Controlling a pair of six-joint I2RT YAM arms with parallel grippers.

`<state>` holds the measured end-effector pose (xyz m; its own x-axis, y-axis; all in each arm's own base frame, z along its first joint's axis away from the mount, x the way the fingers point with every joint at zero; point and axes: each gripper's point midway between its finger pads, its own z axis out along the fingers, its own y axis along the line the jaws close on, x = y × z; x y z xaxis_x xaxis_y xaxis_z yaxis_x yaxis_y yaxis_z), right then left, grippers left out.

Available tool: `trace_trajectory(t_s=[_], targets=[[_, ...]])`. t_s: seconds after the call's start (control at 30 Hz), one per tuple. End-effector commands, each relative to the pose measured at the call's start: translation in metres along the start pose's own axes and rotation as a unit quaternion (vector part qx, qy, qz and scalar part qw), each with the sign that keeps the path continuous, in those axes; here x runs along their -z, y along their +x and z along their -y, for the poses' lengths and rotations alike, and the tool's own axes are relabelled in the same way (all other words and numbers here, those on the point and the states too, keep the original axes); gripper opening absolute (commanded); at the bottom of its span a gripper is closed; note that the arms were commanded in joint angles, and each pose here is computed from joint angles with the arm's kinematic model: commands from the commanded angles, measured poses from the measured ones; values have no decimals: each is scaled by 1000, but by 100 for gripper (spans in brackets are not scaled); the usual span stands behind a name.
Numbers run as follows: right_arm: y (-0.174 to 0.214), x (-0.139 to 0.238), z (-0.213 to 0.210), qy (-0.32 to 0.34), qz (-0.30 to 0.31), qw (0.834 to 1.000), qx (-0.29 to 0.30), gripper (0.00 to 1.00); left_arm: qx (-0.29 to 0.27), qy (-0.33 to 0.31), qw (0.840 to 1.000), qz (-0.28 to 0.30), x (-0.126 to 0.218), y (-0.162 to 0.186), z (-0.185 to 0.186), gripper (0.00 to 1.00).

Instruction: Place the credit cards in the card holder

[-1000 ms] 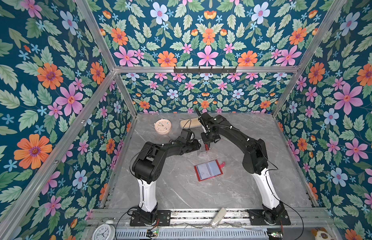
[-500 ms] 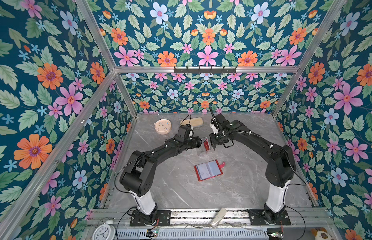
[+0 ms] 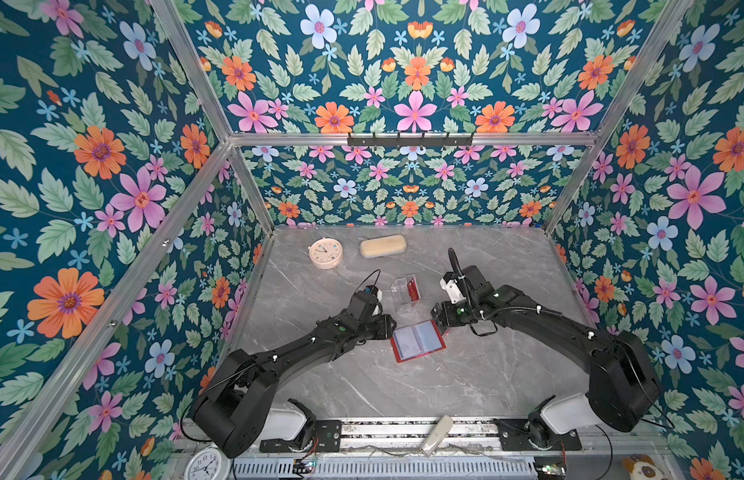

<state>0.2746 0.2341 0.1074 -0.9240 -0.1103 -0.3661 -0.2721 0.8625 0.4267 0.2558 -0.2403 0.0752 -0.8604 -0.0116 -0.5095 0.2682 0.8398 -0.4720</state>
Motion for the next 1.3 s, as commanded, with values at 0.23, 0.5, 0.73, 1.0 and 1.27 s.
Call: trace_trajectory(t_s=[0.23,0.5,0.73,1.0,1.27], targets=[[12,-29,-14,-84,-1,996,-21,0,52,65,997,3,-15,23,9,6],[16,-42,-12,-86,-15,996,-33,0,58,65,996,-15,-27,30,7,0],[16,-49,-14,-93,-25,995,-36,0,74,32,996,-29,-33,41,-9,0],[20,-58,-14,-100,-34,994,-39,0,77,23,996,-40,-37,51,-16,0],[24,-65,-15,-116,-31,992,-43,0,74,-7,996,-47,-37,56,-28,0]])
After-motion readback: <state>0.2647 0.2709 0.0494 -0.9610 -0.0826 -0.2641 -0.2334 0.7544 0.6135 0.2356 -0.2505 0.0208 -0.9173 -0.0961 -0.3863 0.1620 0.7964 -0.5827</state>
